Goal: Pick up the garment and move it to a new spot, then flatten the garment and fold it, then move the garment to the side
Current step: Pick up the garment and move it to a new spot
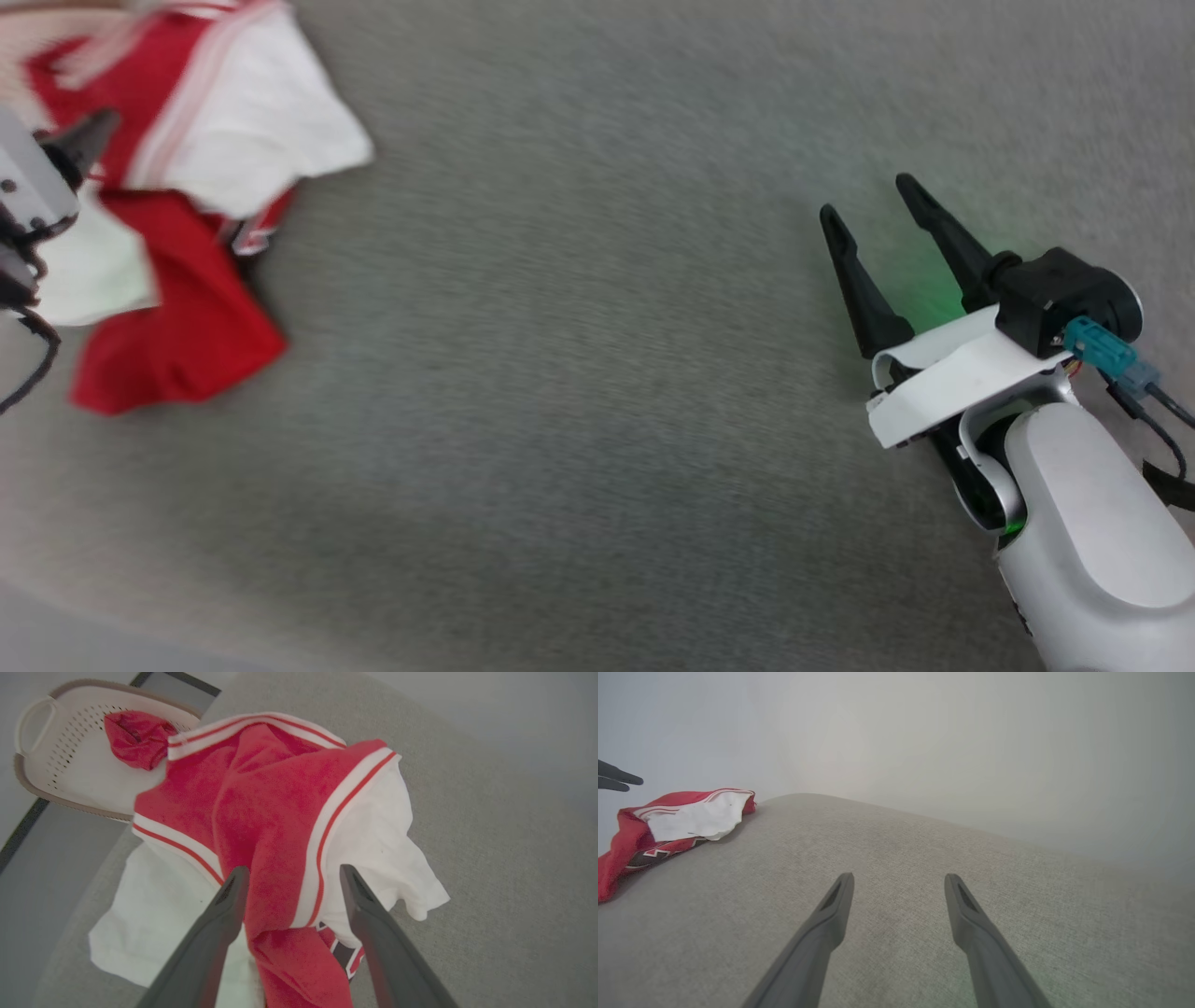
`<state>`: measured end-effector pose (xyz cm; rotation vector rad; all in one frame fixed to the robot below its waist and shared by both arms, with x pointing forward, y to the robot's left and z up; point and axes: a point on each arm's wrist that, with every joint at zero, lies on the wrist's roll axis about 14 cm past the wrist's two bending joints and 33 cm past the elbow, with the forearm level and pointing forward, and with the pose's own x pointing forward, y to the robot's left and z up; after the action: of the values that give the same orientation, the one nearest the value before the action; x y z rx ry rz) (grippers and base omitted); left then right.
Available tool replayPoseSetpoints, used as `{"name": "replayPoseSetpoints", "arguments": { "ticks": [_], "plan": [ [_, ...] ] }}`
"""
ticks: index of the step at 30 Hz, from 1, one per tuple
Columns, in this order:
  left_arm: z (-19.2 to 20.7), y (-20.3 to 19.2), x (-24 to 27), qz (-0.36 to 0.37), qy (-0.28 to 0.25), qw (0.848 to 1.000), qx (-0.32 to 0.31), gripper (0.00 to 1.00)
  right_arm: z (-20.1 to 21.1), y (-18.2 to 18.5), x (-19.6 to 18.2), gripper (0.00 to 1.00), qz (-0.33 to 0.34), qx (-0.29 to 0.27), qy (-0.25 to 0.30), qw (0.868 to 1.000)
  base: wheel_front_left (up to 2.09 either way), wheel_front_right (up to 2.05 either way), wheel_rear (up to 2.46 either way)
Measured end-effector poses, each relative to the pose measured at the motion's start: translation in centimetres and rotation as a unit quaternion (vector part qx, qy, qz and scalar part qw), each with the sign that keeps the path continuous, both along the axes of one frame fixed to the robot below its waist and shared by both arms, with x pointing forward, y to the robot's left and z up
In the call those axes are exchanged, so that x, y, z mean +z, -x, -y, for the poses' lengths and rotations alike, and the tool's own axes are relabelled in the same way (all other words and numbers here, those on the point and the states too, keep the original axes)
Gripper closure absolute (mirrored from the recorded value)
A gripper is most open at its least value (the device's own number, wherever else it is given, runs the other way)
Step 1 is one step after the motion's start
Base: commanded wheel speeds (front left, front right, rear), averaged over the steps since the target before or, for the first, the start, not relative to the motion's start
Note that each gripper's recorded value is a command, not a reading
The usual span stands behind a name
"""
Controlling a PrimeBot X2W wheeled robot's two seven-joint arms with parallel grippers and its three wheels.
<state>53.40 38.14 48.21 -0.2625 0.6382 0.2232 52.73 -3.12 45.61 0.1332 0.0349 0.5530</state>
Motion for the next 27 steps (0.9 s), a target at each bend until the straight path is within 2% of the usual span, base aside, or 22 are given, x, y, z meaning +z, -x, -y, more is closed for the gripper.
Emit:
{"name": "replayPoseSetpoints", "arguments": {
  "ticks": [3,7,12,13,14,15,16,17,23,27],
  "plan": [
    [1.8,-0.6,-3.8,-0.063,0.056,0.996,-0.012,0.0,1.6,-0.3,-1.7,0.0,-0.018,-0.016,0.007,1.0,0.0,0.0,0.0],
    [4.2,-0.5,-8.7,-0.147,0.108,0.983,-0.029,0.0,3.0,-0.6,-3.2,0.0,-0.029,-0.03,0.017,0.999,0.0,0.0,0.0],
    [5.0,-1.7,-11.5,-0.168,0.128,0.977,-0.032,0.0,4.1,-0.9,-4.3,0.0,-0.036,-0.039,0.027,0.998,0.0,0.0,0.0],
    [5.1,-2.0,-11.9,-0.169,0.13,0.977,-0.032,0.22,4.3,-1.0,-4.4,0.0,-0.037,-0.041,0.028,0.998,0.0,0.0,0.0],
    [5.4,-2.2,-12.4,-0.17,0.131,0.976,-0.034,0.51,4.5,-1.0,-4.4,0.0,-0.037,-0.043,0.029,0.998,0.0,0.0,0.0],
    [5.4,-2.4,-12.6,-0.171,0.128,0.976,-0.036,0.61,4.7,-1.0,-4.4,0.0,-0.036,-0.045,0.029,0.998,0.0,0.0,0.0],
    [5.5,-2.6,-12.8,-0.168,0.125,0.977,-0.038,0.97,4.8,-1.0,-4.3,0.0,-0.035,-0.046,0.031,0.998,0.0,0.0,0.0],
    [5.5,-2.9,-12.8,-0.161,0.124,0.978,-0.037,1.0,5.0,-0.9,-4.3,0.0,-0.034,-0.048,0.032,0.998,0.0,0.0,0.0],
    [5.9,-4.0,-10.9,-0.09,0.096,0.99,-0.044,1.0,5.4,-0.2,-3.4,0.0,-0.033,-0.055,0.03,0.997,0.0,0.0,0.0],
    [8.2,-4.7,-8.0,-0.028,0.094,0.992,-0.073,1.0,5.4,1.0,-2.7,0.0,-0.037,-0.06,0.02,0.997,0.0,0.0,0.0]
  ]
}}
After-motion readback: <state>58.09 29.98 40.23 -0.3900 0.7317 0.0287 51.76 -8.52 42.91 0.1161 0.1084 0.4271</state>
